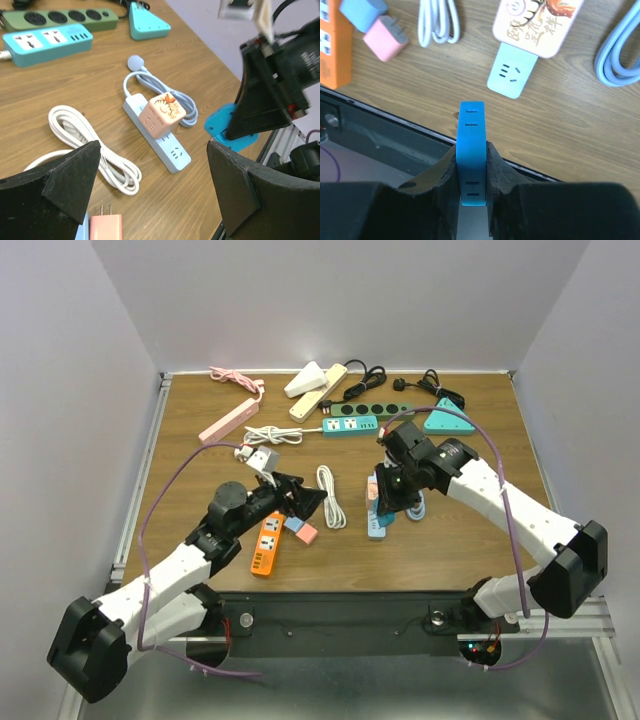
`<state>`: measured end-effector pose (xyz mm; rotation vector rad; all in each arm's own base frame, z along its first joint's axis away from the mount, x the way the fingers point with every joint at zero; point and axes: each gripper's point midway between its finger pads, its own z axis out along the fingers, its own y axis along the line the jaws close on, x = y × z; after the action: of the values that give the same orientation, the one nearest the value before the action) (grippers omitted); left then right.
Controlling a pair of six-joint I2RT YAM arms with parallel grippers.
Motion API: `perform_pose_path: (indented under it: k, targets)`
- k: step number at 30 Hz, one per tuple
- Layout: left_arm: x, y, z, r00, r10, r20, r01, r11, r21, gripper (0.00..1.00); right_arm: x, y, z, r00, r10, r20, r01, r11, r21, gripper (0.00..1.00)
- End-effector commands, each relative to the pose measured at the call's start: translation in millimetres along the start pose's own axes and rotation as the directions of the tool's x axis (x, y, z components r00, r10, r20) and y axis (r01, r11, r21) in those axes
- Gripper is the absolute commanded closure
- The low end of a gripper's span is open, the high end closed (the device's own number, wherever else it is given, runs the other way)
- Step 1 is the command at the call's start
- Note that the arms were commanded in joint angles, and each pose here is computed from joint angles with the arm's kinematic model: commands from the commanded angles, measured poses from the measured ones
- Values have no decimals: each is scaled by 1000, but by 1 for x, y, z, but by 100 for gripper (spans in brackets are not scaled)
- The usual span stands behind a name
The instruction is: Insert the plug
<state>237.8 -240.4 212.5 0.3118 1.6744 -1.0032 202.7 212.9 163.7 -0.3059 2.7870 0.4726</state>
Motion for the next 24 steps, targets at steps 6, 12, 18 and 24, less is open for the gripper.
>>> perform_pose_path:
  k: [6, 12, 18, 24]
  targets:
    - [-19, -60, 0, 997, 42, 61, -60, 941, 332, 10, -23, 56, -44, 996, -45, 82, 65, 963, -262, 100]
    - [-34, -97, -17, 993, 45, 107, -93, 860, 503, 9, -27, 94, -82, 983, -110, 149, 168, 869, -466, 100]
    - [-33, -101, -19, 994, 40, 97, -85, 848, 523, 9, -24, 120, -110, 966, -152, 207, 248, 759, -601, 100]
    - [-40, -115, -29, 993, 37, 115, -98, 810, 578, 9, -19, 130, -124, 959, -169, 226, 279, 699, -658, 100]
